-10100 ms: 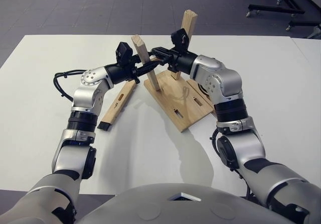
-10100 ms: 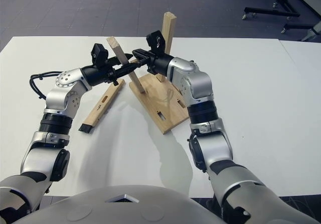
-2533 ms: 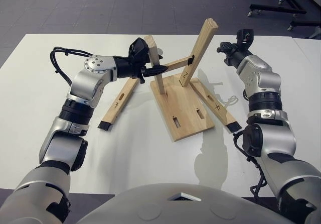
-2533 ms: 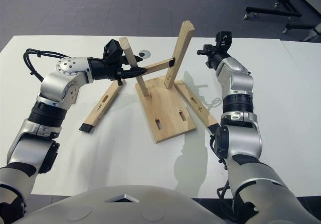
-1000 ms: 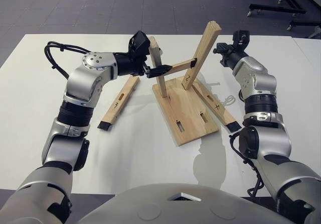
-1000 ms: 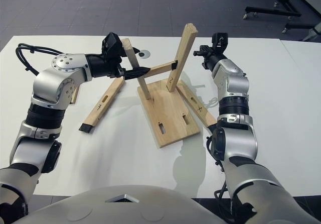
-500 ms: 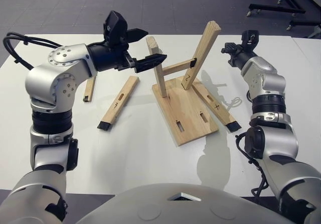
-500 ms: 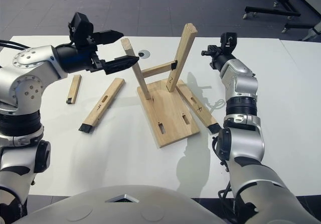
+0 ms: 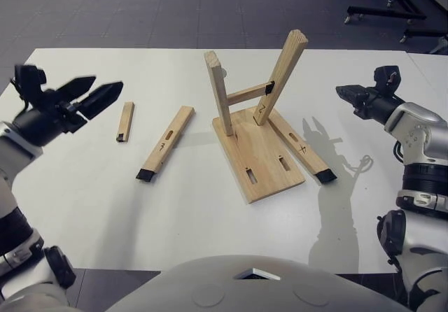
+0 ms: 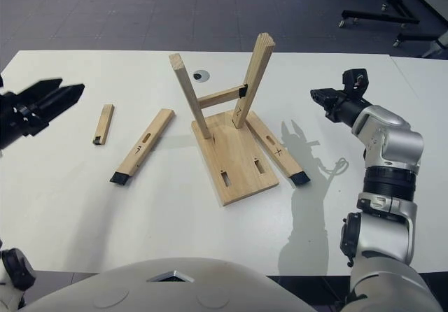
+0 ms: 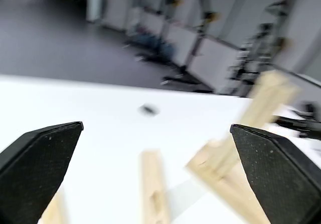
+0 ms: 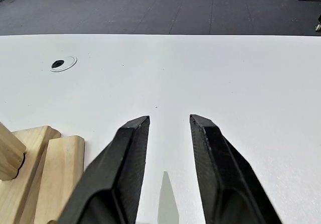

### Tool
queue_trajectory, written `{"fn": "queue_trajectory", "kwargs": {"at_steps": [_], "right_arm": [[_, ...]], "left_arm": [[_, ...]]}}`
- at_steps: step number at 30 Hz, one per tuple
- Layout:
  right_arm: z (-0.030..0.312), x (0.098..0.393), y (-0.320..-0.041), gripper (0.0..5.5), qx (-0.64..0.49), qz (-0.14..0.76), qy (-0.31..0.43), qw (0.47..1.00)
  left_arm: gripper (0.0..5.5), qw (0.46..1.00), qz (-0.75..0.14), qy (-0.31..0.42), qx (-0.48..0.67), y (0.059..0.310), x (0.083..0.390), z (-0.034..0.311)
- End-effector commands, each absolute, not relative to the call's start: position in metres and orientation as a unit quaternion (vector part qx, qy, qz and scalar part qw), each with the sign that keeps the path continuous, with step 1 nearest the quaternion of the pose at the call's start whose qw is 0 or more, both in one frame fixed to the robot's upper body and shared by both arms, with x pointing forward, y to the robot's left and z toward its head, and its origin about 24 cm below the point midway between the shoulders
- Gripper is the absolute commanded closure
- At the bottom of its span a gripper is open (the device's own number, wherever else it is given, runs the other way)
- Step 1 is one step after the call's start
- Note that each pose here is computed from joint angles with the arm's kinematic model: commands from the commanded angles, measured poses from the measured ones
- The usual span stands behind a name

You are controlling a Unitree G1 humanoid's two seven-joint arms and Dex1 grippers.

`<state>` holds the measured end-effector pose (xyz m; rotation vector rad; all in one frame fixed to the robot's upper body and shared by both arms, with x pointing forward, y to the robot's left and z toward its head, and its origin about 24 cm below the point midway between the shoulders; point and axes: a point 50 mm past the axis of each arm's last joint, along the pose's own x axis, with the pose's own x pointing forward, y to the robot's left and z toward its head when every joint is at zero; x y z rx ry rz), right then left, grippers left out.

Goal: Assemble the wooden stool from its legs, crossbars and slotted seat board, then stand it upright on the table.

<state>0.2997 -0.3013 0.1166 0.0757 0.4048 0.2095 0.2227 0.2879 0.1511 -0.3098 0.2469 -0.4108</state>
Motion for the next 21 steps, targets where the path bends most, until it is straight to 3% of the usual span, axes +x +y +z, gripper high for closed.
{"fn": "queue_trajectory", "kwargs": {"at_steps": [1,8,16,21], "right_arm": [[0.114,0.285,-0.303,3.40,0.021,0.099,0.218,0.971],[0.107,0.279,-0.289,2.27,-0.008,0.128,0.232,0.964],[0.105,0.284,-0.279,0.91,-0.013,0.136,0.228,0.964],[0.105,0.288,-0.273,0.12,-0.010,0.136,0.221,0.966]], "left_arm": [[0.10,0.960,-0.086,0.203,-0.173,0.292,0.222,0.105],[0.10,0.950,0.028,0.273,-0.147,0.290,0.242,0.060],[0.10,0.952,0.053,0.298,-0.052,0.286,0.274,0.041],[0.10,0.951,0.038,0.308,-0.012,0.270,0.292,0.036]]}}
